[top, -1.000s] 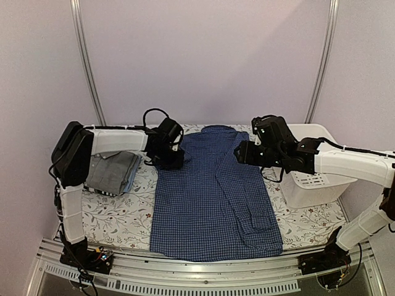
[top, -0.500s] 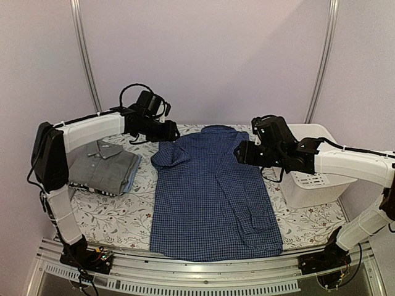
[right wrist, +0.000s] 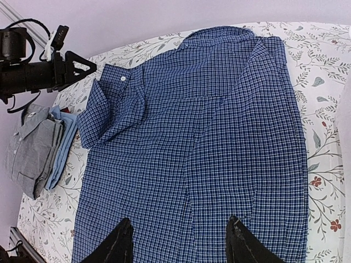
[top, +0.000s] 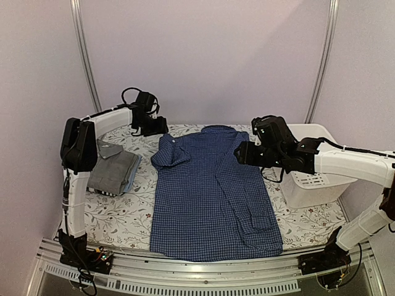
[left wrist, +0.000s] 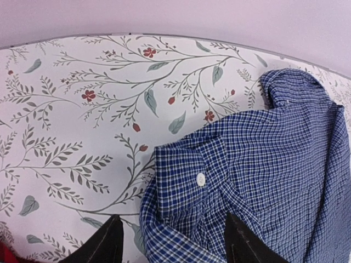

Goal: Fold and stack the long sleeve shirts
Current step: Pick up the sleeve from the 1/3-folded shirt.

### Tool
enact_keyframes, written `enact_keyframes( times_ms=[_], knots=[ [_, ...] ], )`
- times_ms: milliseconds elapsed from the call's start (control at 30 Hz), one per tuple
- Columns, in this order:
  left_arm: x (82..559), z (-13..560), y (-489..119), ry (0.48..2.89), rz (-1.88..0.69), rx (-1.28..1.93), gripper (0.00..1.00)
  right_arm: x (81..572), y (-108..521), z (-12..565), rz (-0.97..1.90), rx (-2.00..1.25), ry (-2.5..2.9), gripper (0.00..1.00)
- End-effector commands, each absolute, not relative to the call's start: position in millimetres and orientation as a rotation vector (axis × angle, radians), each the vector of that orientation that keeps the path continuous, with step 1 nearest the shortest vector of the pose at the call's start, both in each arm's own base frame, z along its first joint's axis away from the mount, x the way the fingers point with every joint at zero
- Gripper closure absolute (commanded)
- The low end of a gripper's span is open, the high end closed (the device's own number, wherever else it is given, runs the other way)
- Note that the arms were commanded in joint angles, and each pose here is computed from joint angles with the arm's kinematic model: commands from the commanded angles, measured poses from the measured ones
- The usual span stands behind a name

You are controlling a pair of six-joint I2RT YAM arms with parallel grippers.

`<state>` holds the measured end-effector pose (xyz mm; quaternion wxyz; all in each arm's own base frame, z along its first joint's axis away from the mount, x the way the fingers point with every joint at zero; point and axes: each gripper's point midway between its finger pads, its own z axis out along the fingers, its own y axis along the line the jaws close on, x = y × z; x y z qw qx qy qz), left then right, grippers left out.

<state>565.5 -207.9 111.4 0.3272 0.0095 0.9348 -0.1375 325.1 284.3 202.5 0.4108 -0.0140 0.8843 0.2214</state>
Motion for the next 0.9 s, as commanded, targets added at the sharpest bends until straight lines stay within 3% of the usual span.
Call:
enact_keyframes(
  times_ms=[0,133,333,467,700,867],
  knots=[
    [583.8,99.8,-205.0,2.467,-0.335,0.053,0.37,322.8,284.2,211.2,0.558,-0.039,2.216,0.44],
    [599.3,88.6,-211.0,2.455,-0.372,0.086,0.40,320.8,280.5,211.5,0.546,-0.037,2.222,0.44],
    [605.4,77.0,-221.4,2.453,-0.438,0.115,0.50,319.1,275.8,212.5,0.531,-0.032,2.222,0.44],
    [606.5,80.9,-228.8,2.431,-0.488,0.139,0.65,318.9,275.9,212.6,0.532,-0.031,2.222,0.44],
    [607.8,105.6,-245.4,2.356,-0.588,0.222,1.00,319.0,277.4,213.3,0.544,-0.032,2.219,0.46],
    [598.5,131.2,-259.2,2.304,-0.640,0.300,1.00,319.0,280.0,220.6,0.564,-0.050,2.197,0.47]
  ],
)
